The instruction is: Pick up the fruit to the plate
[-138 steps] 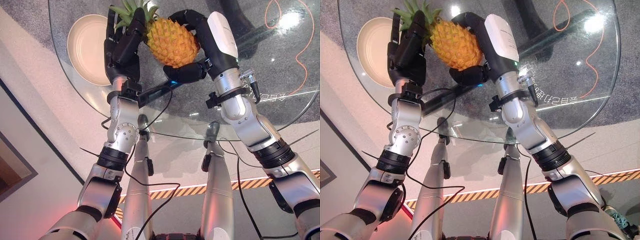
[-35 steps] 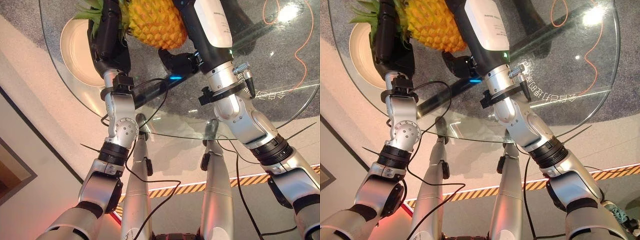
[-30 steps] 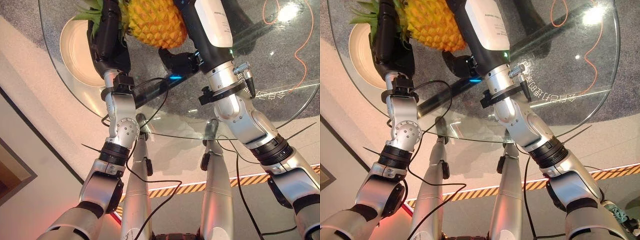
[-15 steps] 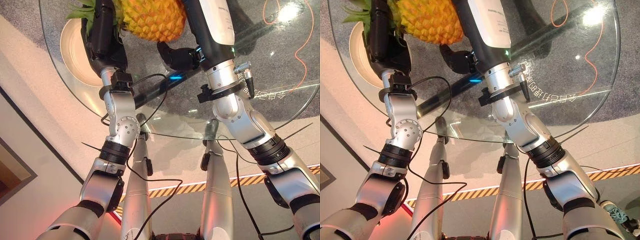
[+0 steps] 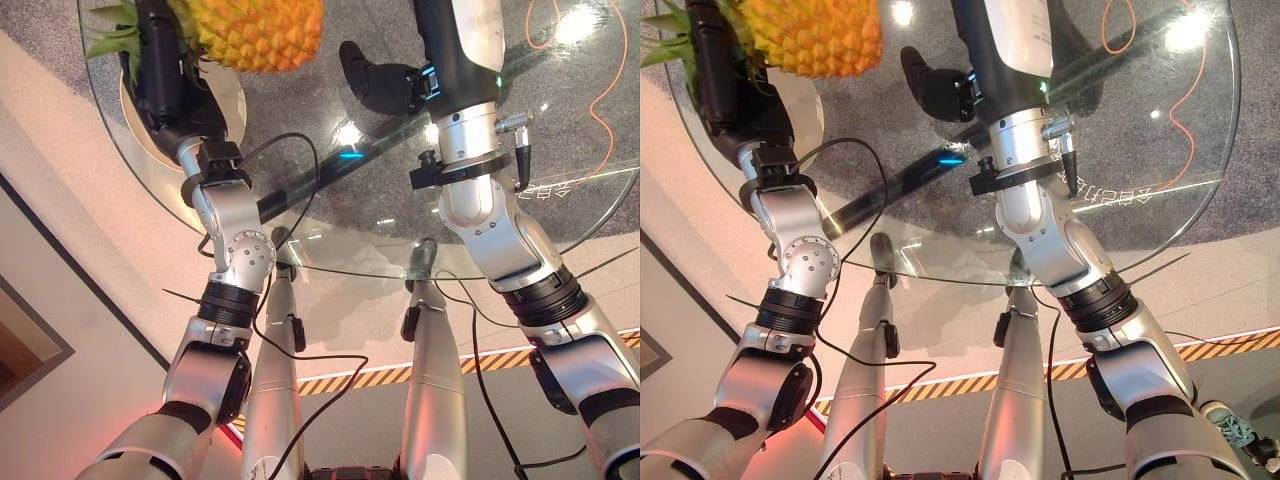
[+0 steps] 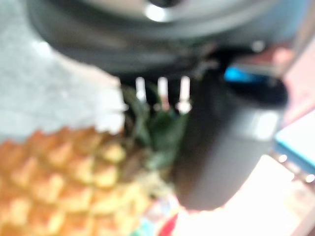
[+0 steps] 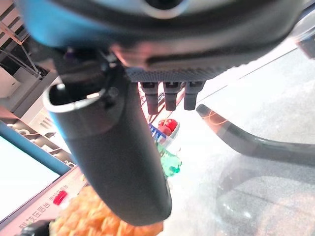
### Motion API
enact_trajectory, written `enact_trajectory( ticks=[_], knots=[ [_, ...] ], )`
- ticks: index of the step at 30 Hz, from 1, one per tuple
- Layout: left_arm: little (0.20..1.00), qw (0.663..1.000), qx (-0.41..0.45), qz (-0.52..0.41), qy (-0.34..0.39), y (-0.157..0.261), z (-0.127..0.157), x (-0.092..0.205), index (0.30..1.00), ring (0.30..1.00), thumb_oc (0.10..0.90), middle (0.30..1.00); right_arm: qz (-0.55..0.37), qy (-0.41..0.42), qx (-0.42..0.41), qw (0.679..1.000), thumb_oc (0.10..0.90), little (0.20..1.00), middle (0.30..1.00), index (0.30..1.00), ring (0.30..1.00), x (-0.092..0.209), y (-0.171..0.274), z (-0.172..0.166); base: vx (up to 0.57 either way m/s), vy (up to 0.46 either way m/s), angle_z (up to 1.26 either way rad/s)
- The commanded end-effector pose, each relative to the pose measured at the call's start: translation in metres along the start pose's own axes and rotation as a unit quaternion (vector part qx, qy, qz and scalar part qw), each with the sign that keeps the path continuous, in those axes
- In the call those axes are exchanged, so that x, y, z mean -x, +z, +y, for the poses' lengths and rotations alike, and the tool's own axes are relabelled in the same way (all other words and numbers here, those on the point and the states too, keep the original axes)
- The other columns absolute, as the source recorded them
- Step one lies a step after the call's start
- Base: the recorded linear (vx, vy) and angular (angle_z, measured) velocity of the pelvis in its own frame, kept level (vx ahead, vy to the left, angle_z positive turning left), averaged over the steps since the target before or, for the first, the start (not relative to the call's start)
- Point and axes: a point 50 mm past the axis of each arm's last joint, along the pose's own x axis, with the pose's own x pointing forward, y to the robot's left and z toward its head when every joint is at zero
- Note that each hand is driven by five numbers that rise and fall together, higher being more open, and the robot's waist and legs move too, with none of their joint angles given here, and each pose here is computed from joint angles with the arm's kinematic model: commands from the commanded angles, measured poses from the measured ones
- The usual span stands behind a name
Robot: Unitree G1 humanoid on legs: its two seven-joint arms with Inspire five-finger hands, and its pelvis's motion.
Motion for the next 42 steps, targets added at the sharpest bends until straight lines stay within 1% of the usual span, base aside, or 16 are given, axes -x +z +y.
enact_trajectory(
  ticks=[1, 7, 13, 15, 18, 22, 29, 34, 37, 39, 42],
  knots=[
    [0.200, 0.977, 0.052, -0.145, -0.146, 0.041, -0.072, -0.007, 0.300, 0.300, 0.100, 0.300, -0.095, -0.095, -0.027, 0.991, 0.800, 0.900, 0.900, 0.900, 0.900, -0.030, 0.038, -0.028, 0.00, 0.000, 0.00],
    [0.200, 0.973, 0.037, -0.178, -0.144, 0.048, -0.076, -0.004, 0.300, 0.300, 0.100, 0.300, -0.086, -0.100, -0.025, 0.991, 0.800, 0.900, 0.900, 0.900, 0.900, -0.029, 0.035, -0.028, 0.00, 0.000, 0.00],
    [0.200, 0.968, -0.003, -0.205, -0.143, 0.054, -0.077, -0.003, 0.300, 0.300, 0.100, 0.300, -0.050, -0.124, -0.029, 0.991, 0.800, 0.900, 0.900, 0.900, 0.900, -0.025, 0.023, -0.031, 0.00, 0.000, 0.00],
    [0.200, 0.968, -0.004, -0.206, -0.142, 0.054, -0.077, -0.003, 0.300, 0.300, 0.100, 0.300, -0.048, -0.125, -0.031, 0.991, 0.800, 0.900, 0.900, 0.900, 0.900, -0.025, 0.022, -0.031, 0.00, 0.000, 0.00],
    [0.200, 0.965, -0.039, -0.227, -0.130, 0.058, -0.071, -0.005, 0.300, 0.300, 0.100, 0.300, 0.004, -0.160, -0.040, 0.986, 0.800, 0.900, 0.900, 0.900, 0.900, -0.016, 0.002, -0.033, 0.00, 0.022, 0.00],
    [0.200, 0.958, -0.075, -0.248, -0.125, 0.062, -0.066, -0.008, 0.300, 0.300, 0.100, 0.300, 0.044, -0.194, -0.043, 0.979, 0.800, 0.900, 0.900, 0.900, 0.900, -0.004, -0.017, -0.036, 0.00, 0.000, 0.00],
    [0.200, 0.943, -0.128, -0.285, -0.110, 0.072, -0.056, -0.015, 0.300, 0.300, 0.100, 0.300, 0.106, -0.241, -0.015, 0.965, 0.800, 0.900, 0.900, 0.900, 0.900, 0.015, -0.048, -0.046, 0.00, 0.028, -0.01],
    [0.200, 0.929, -0.173, -0.312, -0.094, 0.083, -0.045, -0.024, 0.300, 0.300, 0.100, 0.300, 0.171, -0.297, 0.009, 0.939, 0.800, 0.900, 0.900, 0.900, 0.900, 0.037, -0.077, -0.063, 0.00, 0.041, -0.03],
    [0.200, 0.924, -0.186, -0.324, -0.081, 0.089, -0.040, -0.028, 0.300, 0.300, 0.100, 0.300, 0.206, -0.329, 0.018, 0.921, 0.800, 0.900, 0.900, 0.900, 0.900, 0.050, -0.093, -0.072, 0.01, 0.035, -0.05],
    [0.200, 0.919, -0.197, -0.334, -0.073, 0.093, -0.038, -0.031, 0.300, 0.300, 0.100, 0.300, 0.232, -0.353, 0.033, 0.906, 0.800, 0.900, 0.900, 0.900, 0.900, 0.059, -0.105, -0.079, -0.01, 0.011, -0.02],
    [0.200, 0.912, -0.215, -0.344, -0.065, 0.098, -0.035, -0.036, 0.300, 0.300, 0.100, 0.300, 0.279, -0.387, 0.031, 0.879, 0.800, 0.900, 0.900, 0.900, 0.900, 0.074, -0.121, -0.087, 0.00, 0.000, 0.00]
  ],
)
